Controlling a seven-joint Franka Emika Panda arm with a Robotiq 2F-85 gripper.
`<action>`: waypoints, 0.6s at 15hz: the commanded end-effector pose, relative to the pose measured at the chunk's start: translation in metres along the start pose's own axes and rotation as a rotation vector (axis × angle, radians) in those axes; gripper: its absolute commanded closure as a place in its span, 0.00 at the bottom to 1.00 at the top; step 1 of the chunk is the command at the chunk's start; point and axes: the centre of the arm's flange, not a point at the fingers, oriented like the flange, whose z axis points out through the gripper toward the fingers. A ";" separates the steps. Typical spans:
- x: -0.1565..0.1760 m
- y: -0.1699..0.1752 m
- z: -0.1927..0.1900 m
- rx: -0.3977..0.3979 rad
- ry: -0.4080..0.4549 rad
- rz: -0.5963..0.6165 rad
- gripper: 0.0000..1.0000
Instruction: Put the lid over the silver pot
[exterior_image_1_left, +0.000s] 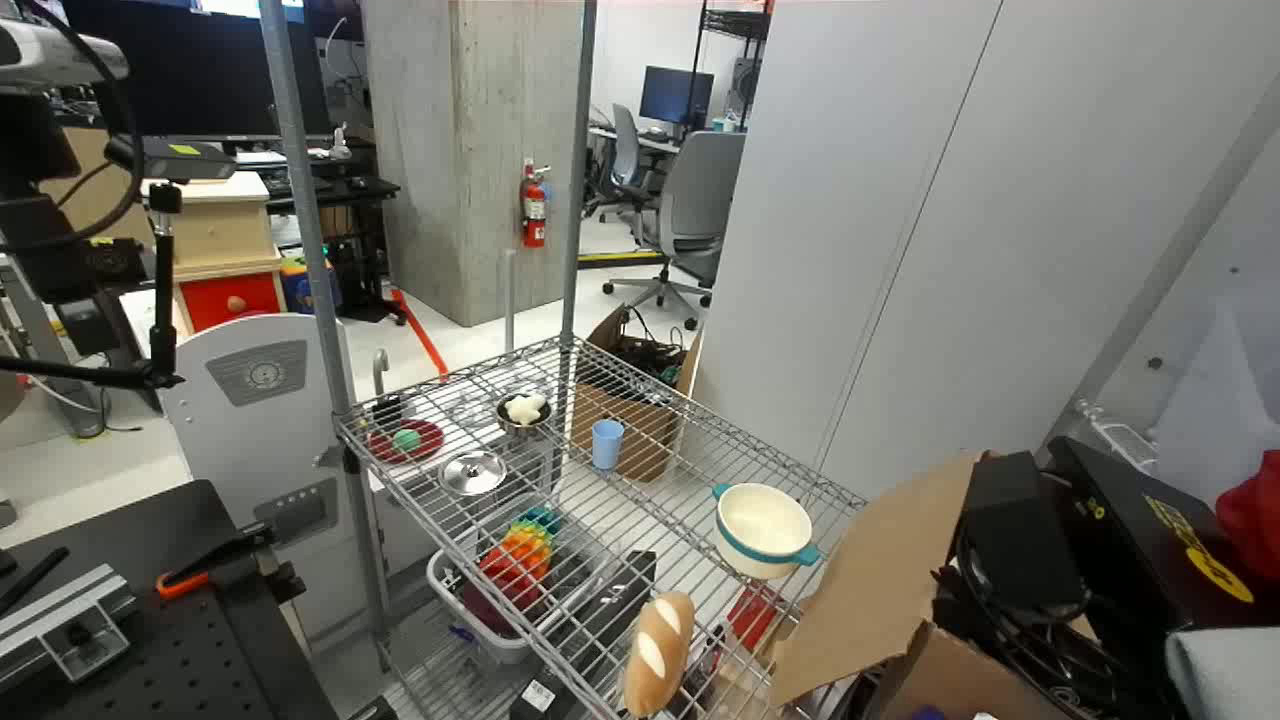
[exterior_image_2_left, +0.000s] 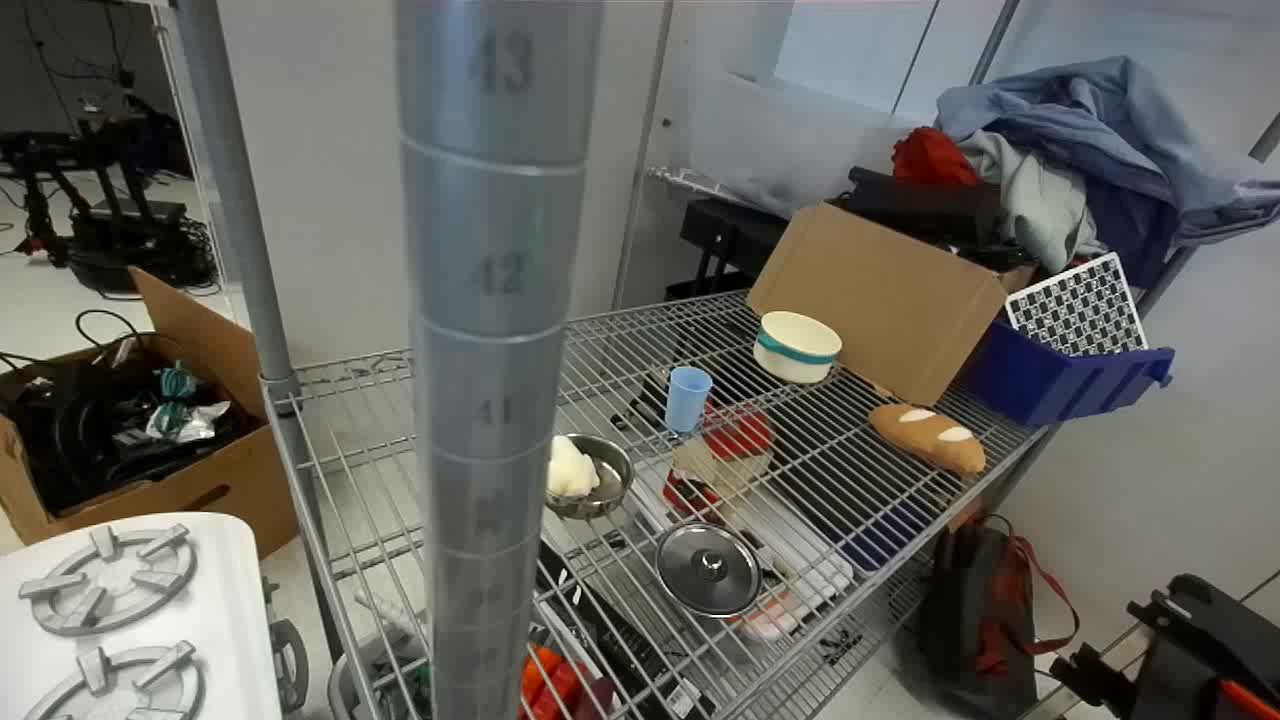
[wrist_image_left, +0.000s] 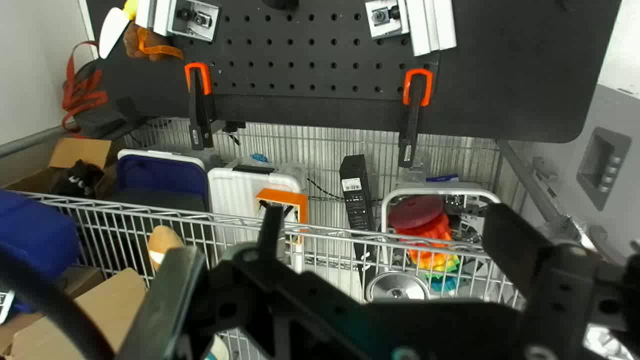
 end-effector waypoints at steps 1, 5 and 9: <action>0.000 0.000 0.000 0.000 0.000 0.000 0.00; 0.000 0.000 0.000 0.000 0.000 0.000 0.00; 0.057 0.008 0.038 -0.010 0.009 -0.021 0.00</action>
